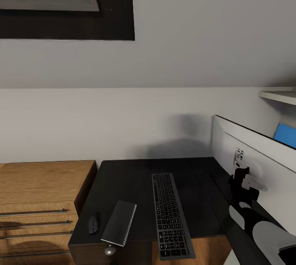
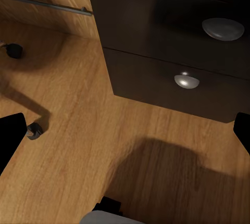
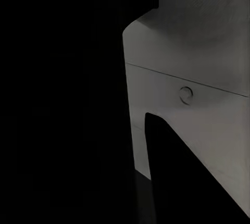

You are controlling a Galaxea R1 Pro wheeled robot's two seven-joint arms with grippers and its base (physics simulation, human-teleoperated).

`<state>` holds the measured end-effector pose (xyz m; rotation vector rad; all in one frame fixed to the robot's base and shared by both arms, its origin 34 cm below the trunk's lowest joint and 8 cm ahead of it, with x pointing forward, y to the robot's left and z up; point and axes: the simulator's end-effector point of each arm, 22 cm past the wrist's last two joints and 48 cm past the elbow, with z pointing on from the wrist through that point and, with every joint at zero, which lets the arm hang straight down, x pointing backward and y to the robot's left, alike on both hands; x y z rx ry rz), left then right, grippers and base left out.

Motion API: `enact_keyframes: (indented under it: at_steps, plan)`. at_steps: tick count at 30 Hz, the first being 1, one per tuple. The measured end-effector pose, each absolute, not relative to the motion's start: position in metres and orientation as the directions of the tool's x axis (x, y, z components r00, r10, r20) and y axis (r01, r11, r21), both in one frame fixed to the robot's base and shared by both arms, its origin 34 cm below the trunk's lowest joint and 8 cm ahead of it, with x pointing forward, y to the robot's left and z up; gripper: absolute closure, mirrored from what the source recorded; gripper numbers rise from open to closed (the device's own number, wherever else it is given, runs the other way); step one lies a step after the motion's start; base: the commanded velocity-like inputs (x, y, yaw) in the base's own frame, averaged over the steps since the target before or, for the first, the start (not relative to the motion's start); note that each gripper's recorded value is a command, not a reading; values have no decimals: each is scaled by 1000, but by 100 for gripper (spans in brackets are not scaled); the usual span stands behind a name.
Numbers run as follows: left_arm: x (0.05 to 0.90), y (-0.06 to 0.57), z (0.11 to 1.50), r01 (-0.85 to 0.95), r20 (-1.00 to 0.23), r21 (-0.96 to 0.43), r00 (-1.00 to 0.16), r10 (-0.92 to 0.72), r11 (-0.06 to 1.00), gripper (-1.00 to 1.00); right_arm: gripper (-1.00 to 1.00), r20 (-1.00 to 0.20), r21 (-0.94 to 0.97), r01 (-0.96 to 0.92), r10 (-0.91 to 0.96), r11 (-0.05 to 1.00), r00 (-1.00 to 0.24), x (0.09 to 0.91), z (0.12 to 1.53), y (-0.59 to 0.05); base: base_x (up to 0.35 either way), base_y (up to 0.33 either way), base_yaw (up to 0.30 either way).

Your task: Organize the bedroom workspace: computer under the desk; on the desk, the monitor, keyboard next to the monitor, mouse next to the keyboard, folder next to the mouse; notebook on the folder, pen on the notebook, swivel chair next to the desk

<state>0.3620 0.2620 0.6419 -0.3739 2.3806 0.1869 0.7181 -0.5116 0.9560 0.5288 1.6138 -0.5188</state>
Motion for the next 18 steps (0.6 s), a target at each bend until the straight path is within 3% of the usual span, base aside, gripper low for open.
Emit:
enact_keyframes:
  at_steps: [18]
  plan:
    - [362,262,642,-318,-674,32,-707,-215,947,-100,100,-995,-27,610,39,792,-95,718,956,-512,0,0,0]
